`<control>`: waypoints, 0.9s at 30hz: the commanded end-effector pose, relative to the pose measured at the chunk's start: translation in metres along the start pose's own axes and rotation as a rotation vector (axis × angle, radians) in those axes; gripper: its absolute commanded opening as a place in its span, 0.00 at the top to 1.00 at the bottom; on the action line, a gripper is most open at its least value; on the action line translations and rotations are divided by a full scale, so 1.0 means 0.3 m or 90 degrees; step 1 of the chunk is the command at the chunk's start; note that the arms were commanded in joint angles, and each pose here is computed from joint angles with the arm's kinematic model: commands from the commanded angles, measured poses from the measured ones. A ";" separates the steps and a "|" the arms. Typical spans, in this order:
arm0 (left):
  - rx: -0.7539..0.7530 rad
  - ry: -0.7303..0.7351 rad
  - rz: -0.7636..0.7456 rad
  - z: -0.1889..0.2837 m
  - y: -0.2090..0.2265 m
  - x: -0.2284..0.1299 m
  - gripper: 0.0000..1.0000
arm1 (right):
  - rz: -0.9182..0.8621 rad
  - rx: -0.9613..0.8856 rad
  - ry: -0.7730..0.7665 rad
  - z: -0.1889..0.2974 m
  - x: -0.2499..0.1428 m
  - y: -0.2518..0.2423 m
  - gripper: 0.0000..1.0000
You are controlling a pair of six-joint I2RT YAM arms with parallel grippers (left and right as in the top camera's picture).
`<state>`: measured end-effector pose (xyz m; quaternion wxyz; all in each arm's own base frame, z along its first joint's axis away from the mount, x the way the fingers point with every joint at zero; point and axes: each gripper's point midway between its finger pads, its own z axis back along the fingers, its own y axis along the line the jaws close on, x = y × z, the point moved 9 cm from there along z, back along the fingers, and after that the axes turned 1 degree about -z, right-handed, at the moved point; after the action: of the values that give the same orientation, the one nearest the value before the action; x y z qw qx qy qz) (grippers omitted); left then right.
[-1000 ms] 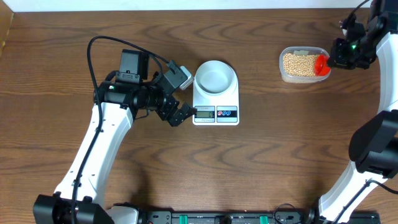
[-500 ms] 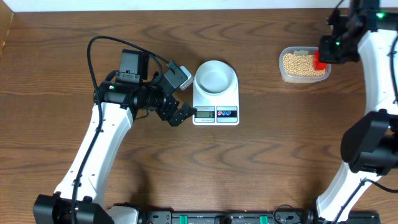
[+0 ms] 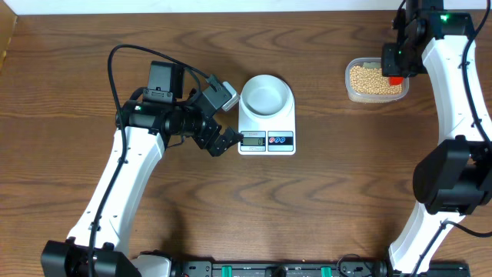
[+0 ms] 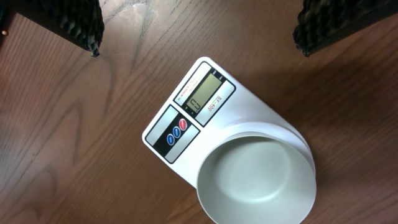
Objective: Scoop item into bowl and weigh 50g on scale
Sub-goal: 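Lower the red scoop with the right gripper into the soybean tub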
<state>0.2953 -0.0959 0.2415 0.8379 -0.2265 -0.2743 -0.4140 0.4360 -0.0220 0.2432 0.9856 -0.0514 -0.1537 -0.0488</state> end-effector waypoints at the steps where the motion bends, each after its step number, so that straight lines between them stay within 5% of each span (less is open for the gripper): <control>1: -0.002 0.006 -0.006 -0.007 -0.003 -0.009 0.00 | -0.011 -0.026 0.007 -0.019 0.009 -0.002 0.99; 27: -0.002 0.006 -0.006 -0.007 -0.003 -0.009 0.00 | -0.002 0.037 0.069 -0.142 -0.004 0.030 0.99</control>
<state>0.2953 -0.0959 0.2415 0.8379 -0.2265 -0.2743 -0.4140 0.4448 -0.0193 0.2047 0.9924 -0.0438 -0.1036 -0.0503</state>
